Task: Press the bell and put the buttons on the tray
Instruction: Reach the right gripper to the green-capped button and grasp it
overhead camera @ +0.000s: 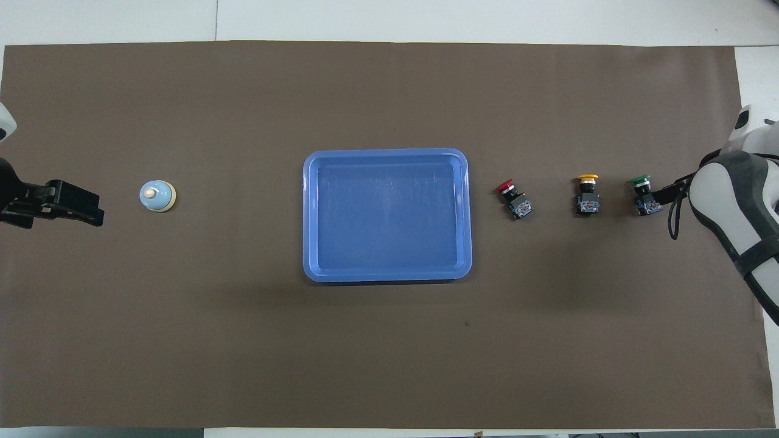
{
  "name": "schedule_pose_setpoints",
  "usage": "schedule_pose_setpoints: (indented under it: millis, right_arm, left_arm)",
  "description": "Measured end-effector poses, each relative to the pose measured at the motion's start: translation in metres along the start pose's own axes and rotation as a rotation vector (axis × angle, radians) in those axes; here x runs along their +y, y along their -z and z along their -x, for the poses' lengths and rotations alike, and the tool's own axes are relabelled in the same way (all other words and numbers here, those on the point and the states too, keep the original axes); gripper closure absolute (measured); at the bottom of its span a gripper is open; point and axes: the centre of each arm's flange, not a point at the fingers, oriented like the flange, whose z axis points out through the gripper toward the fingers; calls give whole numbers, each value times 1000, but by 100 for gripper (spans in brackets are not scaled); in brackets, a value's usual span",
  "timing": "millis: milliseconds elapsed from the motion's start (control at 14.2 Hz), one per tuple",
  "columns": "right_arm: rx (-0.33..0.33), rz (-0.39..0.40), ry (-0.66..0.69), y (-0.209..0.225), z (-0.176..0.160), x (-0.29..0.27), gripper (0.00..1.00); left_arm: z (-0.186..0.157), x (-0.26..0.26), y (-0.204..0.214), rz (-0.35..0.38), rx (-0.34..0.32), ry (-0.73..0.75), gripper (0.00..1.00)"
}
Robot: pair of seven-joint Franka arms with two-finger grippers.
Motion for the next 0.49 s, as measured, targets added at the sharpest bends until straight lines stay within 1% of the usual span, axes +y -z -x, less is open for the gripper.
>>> schedule_pose_setpoints:
  millis: [212,494]
  right_arm:
    - [-4,-8,11,-4,-4,-8,2]
    - [-20,-37,-23,-19,0,-13,2]
  left_arm:
    - [0,0,0,0,0,0,0]
    - [0,0,0,0,0,1,0]
